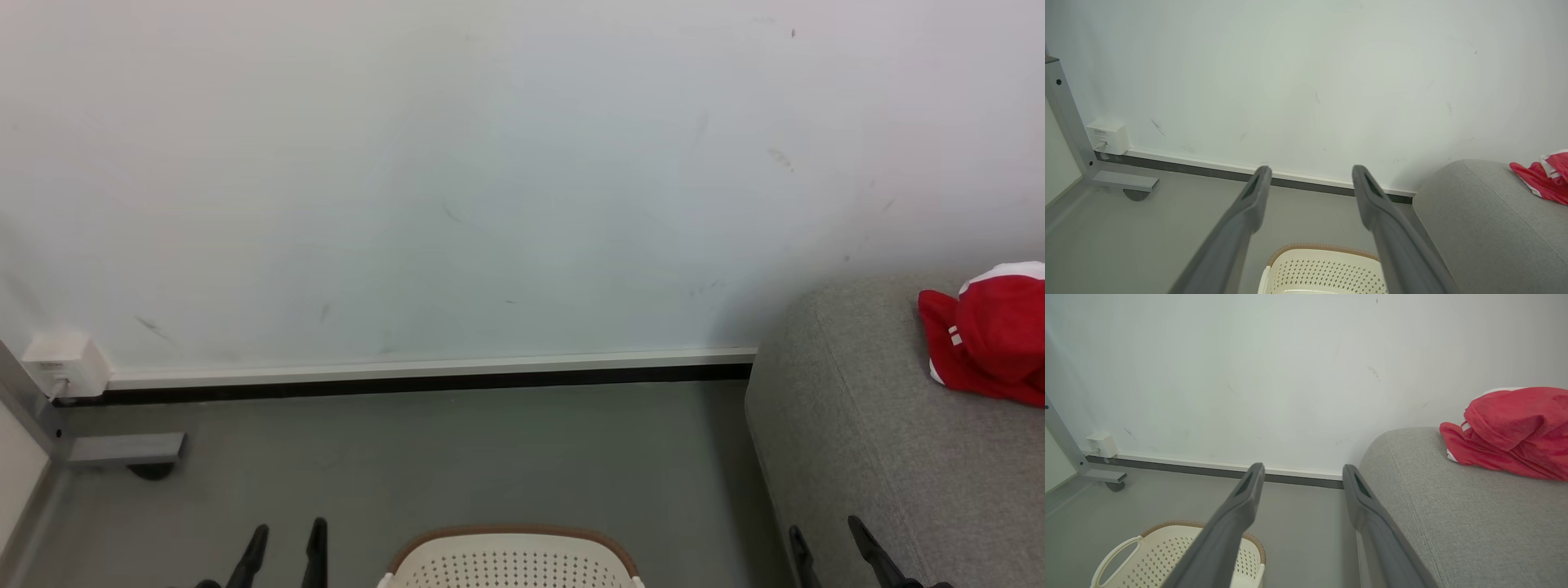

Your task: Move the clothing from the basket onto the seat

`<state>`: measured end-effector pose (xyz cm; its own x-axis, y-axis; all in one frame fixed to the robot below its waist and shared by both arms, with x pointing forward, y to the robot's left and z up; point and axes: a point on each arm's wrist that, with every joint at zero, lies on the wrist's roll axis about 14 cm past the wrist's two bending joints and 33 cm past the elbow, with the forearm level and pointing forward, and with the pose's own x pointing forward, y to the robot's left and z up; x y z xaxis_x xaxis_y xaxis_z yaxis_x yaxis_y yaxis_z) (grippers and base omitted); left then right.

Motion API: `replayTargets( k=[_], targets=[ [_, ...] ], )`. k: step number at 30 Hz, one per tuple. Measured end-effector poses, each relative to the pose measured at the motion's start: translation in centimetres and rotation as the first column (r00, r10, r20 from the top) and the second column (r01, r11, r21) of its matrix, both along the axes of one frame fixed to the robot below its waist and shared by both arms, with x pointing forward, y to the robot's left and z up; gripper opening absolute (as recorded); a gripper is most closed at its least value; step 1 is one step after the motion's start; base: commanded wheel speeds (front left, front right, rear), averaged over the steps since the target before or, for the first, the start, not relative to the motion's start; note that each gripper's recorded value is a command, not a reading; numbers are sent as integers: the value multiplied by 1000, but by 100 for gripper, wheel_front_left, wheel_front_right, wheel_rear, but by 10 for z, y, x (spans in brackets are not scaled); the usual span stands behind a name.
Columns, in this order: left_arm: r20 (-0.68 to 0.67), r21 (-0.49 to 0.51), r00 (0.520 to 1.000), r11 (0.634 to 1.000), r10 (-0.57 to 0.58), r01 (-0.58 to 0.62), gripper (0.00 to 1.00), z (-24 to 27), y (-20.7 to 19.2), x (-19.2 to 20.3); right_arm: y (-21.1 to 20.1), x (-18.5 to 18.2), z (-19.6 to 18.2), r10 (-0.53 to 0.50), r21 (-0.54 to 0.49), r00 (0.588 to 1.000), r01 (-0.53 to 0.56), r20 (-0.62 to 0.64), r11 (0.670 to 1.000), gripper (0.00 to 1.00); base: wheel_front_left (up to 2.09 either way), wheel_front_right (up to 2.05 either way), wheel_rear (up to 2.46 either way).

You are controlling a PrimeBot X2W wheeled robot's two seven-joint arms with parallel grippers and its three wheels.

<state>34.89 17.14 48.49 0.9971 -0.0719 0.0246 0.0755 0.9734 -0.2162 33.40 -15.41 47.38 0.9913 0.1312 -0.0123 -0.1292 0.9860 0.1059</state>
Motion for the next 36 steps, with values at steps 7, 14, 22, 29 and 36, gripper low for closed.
replayTargets(
  k=[7, 14, 22, 29, 36],
  targets=[
    [1, 0, 1000, 1000, 2, -2, 100, 0, 1, 0, 1, 0, -1, 3, 0, 1000, -3, -2, 1000, 100, 0, 0, 0],
    [2, 0, 1000, 1000, 3, -3, 100, 1, 1, 0, 2, 0, 0, 5, 1, 1000, -5, 0, 1000, 100, 0, 0, 0],
    [3, 1, 1000, 1000, 2, -2, 100, 1, 1, 0, 1, 0, 0, 3, 1, 1000, -3, 1, 1000, 100, 0, 0, 0],
    [3, 2, 1000, 1000, 2, -2, 100, 1, 1, 0, 1, 0, 0, 3, 1, 1000, -3, 0, 1000, 100, 0, 0, 0],
    [2, 6, 1000, 1000, 0, 0, 0, 1, 2, 0, 1, -1, -1, 3, 2, 1000, -3, -2, 1000, 0, 0, 0, 0]
  ],
)
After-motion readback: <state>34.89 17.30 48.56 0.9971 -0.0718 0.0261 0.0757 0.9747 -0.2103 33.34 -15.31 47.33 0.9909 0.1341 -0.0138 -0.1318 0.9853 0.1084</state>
